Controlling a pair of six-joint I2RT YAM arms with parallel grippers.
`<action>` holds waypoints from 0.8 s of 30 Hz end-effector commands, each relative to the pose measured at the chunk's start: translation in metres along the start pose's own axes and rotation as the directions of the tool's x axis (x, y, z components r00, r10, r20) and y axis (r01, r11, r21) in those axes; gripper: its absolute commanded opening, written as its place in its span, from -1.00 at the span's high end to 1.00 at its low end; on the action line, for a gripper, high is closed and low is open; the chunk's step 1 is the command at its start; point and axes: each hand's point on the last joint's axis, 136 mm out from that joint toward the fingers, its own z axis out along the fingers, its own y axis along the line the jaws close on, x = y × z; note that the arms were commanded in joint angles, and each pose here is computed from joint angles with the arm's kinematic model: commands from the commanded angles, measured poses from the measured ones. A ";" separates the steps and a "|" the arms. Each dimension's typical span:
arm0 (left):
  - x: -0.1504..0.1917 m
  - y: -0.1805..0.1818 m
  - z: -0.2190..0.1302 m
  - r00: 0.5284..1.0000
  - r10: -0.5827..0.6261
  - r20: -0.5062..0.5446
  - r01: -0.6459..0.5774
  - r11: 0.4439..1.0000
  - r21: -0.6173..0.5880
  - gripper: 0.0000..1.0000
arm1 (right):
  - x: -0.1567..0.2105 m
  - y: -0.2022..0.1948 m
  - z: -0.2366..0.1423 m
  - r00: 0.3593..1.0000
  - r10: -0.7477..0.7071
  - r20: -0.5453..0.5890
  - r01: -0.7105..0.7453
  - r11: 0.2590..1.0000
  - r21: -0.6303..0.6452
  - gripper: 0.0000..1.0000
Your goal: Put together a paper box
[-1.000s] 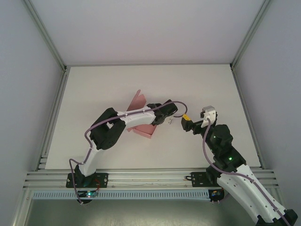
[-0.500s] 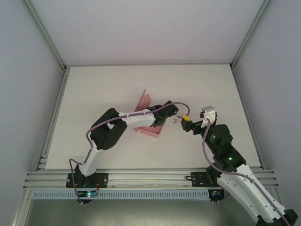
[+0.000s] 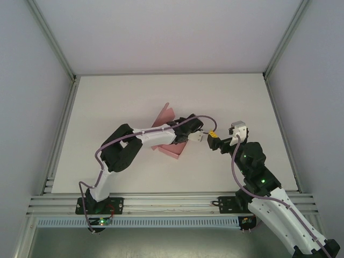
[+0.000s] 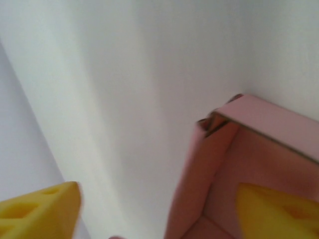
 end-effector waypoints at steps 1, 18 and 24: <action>-0.001 0.026 -0.023 0.995 -0.079 0.062 0.083 0.995 -0.057 -1.00 | -0.008 -0.004 -0.004 0.999 0.014 0.029 -0.014 1.000 0.012 -0.97; 0.053 0.131 -0.127 0.730 -0.609 0.310 0.676 0.707 -0.205 -0.99 | -0.011 -0.003 -0.003 1.000 0.000 0.010 0.000 1.000 0.012 -0.97; 0.095 0.139 -0.180 0.342 -0.870 0.356 0.937 0.345 -0.056 -1.00 | 0.008 0.013 0.029 0.993 -0.028 -0.117 0.020 0.998 -0.063 -0.97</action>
